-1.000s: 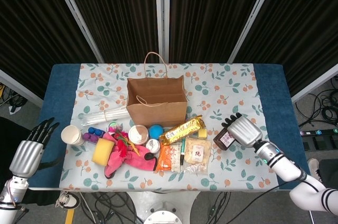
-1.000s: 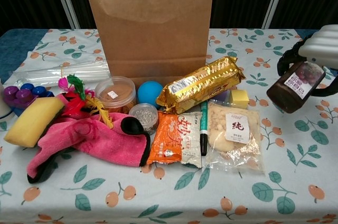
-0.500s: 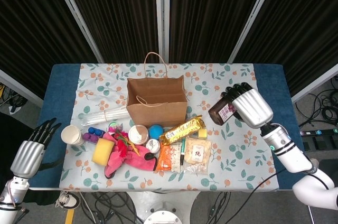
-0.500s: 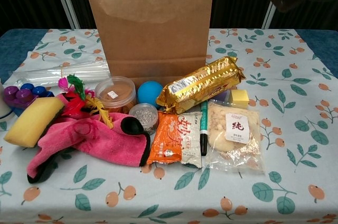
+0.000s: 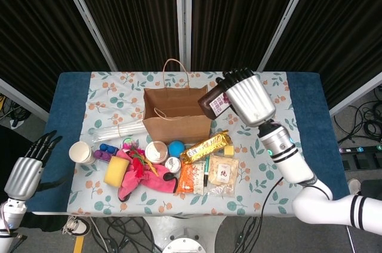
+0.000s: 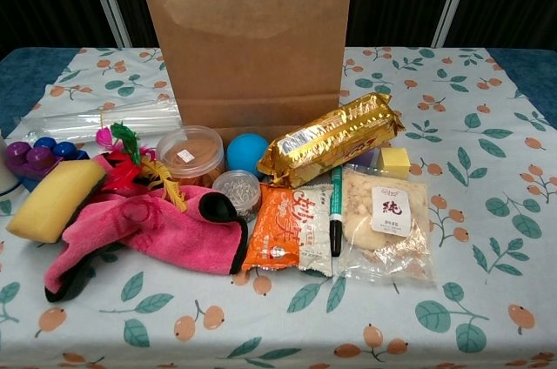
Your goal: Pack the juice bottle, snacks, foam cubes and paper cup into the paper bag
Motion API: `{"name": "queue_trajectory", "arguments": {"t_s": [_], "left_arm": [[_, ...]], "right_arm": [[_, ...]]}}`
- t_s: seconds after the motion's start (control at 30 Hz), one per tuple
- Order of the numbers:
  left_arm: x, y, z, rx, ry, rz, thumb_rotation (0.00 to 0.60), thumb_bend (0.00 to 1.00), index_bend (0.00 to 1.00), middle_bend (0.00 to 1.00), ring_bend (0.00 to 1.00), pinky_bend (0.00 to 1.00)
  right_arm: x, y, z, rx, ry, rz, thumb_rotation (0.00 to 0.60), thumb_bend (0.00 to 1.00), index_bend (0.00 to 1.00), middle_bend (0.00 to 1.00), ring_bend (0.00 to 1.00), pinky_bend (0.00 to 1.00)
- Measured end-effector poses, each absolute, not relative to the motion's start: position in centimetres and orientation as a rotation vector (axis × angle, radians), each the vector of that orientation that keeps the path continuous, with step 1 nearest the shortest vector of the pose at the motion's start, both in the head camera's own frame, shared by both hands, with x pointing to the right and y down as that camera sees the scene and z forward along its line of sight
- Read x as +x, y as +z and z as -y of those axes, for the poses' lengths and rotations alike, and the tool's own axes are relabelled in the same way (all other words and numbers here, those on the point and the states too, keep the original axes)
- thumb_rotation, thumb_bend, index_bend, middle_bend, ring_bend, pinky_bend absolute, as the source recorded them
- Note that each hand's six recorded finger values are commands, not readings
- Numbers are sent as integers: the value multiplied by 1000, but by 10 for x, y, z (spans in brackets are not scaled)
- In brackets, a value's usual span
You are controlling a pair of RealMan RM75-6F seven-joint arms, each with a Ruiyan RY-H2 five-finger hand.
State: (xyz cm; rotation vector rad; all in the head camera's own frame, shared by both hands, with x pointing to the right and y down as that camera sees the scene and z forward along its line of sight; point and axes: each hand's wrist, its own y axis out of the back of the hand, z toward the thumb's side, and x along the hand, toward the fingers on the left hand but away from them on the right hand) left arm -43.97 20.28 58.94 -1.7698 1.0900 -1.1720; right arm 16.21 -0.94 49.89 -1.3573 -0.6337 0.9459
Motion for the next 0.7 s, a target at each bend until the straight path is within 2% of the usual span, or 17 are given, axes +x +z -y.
{"name": "queue_trajectory", "arguments": {"t_s": [0.33,0.7], "left_arm": [[-449,589,-200,-1777,-1154,-1137,600,90,134,100,63,157],[-460,592,-197,-1786,-1147,-1175,600,89,135,100,63,156]], "right_arm": [[90,482,13,-1059,923,497,600,316,664,526,409,422],[69,527,5,-913,1013,323,600,316,669,527,415,425]]}}
